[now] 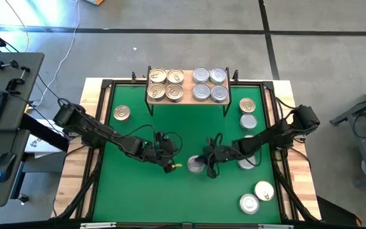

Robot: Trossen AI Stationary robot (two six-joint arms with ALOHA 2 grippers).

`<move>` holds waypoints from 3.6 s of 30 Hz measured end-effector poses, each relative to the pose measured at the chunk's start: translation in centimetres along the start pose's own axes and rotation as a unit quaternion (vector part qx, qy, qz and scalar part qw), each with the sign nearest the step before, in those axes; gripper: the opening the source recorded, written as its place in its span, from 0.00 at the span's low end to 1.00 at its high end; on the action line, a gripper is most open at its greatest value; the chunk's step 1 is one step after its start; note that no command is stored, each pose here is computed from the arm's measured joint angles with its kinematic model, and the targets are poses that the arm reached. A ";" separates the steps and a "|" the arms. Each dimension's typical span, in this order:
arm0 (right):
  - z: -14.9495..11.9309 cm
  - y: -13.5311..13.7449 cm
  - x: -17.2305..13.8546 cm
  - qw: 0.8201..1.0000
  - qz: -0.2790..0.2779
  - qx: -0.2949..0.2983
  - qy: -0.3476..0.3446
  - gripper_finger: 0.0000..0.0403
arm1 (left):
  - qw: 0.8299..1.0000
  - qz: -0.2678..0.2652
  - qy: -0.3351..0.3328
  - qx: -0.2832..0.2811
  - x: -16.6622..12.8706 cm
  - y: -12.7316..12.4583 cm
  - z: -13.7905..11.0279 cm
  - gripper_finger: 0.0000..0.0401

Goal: Stack canned seafood by type on shelf
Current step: Stack the green tuna can on top of the other green tuna can on the shelf

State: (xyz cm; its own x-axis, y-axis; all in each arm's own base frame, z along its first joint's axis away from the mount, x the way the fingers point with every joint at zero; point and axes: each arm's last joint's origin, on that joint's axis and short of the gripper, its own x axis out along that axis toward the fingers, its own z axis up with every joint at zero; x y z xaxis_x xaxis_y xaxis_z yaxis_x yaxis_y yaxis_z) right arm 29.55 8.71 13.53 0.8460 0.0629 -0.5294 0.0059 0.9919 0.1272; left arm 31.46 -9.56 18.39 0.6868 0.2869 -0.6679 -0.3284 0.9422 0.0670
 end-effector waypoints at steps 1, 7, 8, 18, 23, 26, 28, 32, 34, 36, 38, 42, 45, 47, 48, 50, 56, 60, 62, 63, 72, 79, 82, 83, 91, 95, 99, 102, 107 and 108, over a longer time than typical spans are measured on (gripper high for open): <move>-0.1 0.2 -0.2 1.000 0.002 0.000 0.006 0.00 | 1.000 -0.016 0.003 0.004 0.3 -0.4 -0.2 0.00; -0.9 1.3 -1.5 0.998 0.015 -0.007 0.068 0.16 | 0.996 -0.093 0.008 0.016 2.9 -2.4 -1.3 0.00; -1.0 1.5 -1.7 0.997 0.018 -0.009 0.074 0.21 | 0.995 -0.097 0.008 0.012 3.3 -2.5 -1.5 0.00; -2.3 2.4 -2.2 0.993 -0.015 -0.001 0.116 0.68 | 0.996 -0.082 -0.017 -0.032 4.5 -2.8 -1.6 0.00; -1.9 2.4 -2.4 0.994 -0.009 -0.012 0.104 0.69 | 0.992 -0.109 -0.032 -0.046 5.4 -2.5 -1.1 0.00; -1.2 2.8 -3.4 0.995 0.007 -0.019 0.093 0.68 | 0.992 -0.108 -0.037 -0.049 6.0 -2.3 -1.1 0.00; -0.4 3.2 -4.2 0.997 0.008 -0.020 0.075 0.68 | 0.992 -0.108 -0.040 -0.052 6.2 -2.2 -1.0 0.00; -1.2 2.6 -5.0 0.992 -0.061 -0.016 0.110 0.68 | 0.993 -0.103 -0.042 -0.047 6.6 -2.0 -1.1 0.00; -1.7 2.3 -4.8 0.989 -0.079 -0.005 0.126 0.68 | 0.991 -0.110 -0.053 -0.047 7.0 -2.0 -1.0 0.00; -2.4 2.0 -4.2 0.987 -0.088 -0.001 0.137 0.67 | 0.991 -0.114 -0.046 -0.044 7.6 -1.9 -1.2 0.00; -3.1 1.8 -3.5 0.985 -0.094 -0.003 0.147 0.65 | 0.991 -0.117 -0.041 -0.047 8.1 -1.7 -1.4 0.00; -3.6 1.4 -1.8 0.986 -0.088 -0.007 0.140 0.56 | 0.992 -0.113 -0.037 -0.051 8.8 -1.7 -1.8 0.00; -3.4 1.4 -1.3 0.989 -0.070 -0.017 0.127 0.47 | 0.992 -0.113 -0.030 -0.050 9.2 -1.7 -2.2 0.00; -3.2 1.3 -1.3 0.990 -0.066 -0.017 0.122 0.41 | 0.992 -0.112 -0.026 -0.054 9.3 -1.7 -2.4 0.00; -3.0 1.3 -1.3 0.990 -0.066 -0.017 0.121 0.38 | 0.992 -0.112 -0.023 -0.054 9.4 -1.8 -2.5 0.00; -2.6 1.4 -1.4 0.991 -0.062 -0.014 0.117 0.34 | 0.992 -0.111 -0.022 -0.053 9.4 -1.8 -2.6 0.00; -1.7 1.7 -1.4 0.992 -0.060 -0.007 0.113 0.28 | 0.991 -0.117 -0.028 -0.056 9.4 -1.9 -2.6 0.00; -1.2 1.8 -1.4 0.992 -0.062 -0.004 0.112 0.28 | 0.990 -0.123 -0.040 -0.050 9.3 -2.0 -2.3 0.00; -0.9 1.9 -1.4 0.992 -0.064 -0.004 0.111 0.28 | 0.990 -0.127 -0.050 -0.047 8.9 -1.9 -1.8 0.00; -0.7 2.0 -1.4 0.992 -0.066 -0.004 0.109 0.28 | 0.990 -0.126 -0.053 -0.043 8.6 -1.9 -1.6 0.00; 1.6 2.4 -1.3 0.995 -0.083 0.001 0.058 0.28 | 0.994 -0.093 -0.057 -0.022 4.5 -0.5 0.9 0.00; 2.3 2.7 -1.4 0.995 -0.082 -0.018 0.060 0.28 | 0.999 -0.004 0.047 -0.027 2.9 0.9 -0.9 0.00; 1.5 2.3 -1.5 0.991 -0.088 -0.017 0.098 0.28 | 0.997 -0.004 0.066 -0.028 3.5 0.4 -1.8 0.00; 1.1 2.1 -1.5 0.990 -0.092 -0.014 0.109 0.28 | 0.997 -0.005 0.067 -0.027 3.8 0.3 -2.0 0.00; -1.4 0.1 -0.9 0.990 -0.086 0.043 0.106 0.28 | 0.995 -0.018 0.077 -0.053 5.6 -0.4 -3.1 0.00; -1.2 -0.1 -0.4 0.993 -0.060 0.056 0.088 0.28 | 0.994 -0.046 0.058 -0.077 6.4 -1.2 -3.1 0.00; -1.7 -0.2 0.1 0.992 -0.041 0.059 0.103 0.28 | 0.993 -0.058 0.043 -0.090 7.3 -1.6 -3.3 0.00; -2.1 -0.4 0.0 0.990 -0.060 0.055 0.117 0.28 | 0.993 -0.060 0.043 -0.090 7.5 -1.6 -3.4 0.00; -1.6 0.1 -1.1 0.989 -0.080 0.056 0.114 0.28 | 0.994 -0.028 0.066 -0.078 5.7 -1.0 -3.1 0.00; -1.7 0.1 -1.2 0.988 -0.074 0.060 0.121 0.28 | 0.994 -0.022 0.074 -0.077 5.2 -0.9 -3.1 0.00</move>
State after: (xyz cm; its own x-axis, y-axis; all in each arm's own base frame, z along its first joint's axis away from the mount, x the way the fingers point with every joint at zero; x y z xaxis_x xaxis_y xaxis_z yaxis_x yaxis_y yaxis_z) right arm 27.61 8.97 12.76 0.6792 -0.0433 -0.7326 0.1965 0.9725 0.1247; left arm 33.35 -9.44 12.57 0.6037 0.2069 -0.7699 -0.4036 0.9122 -0.0714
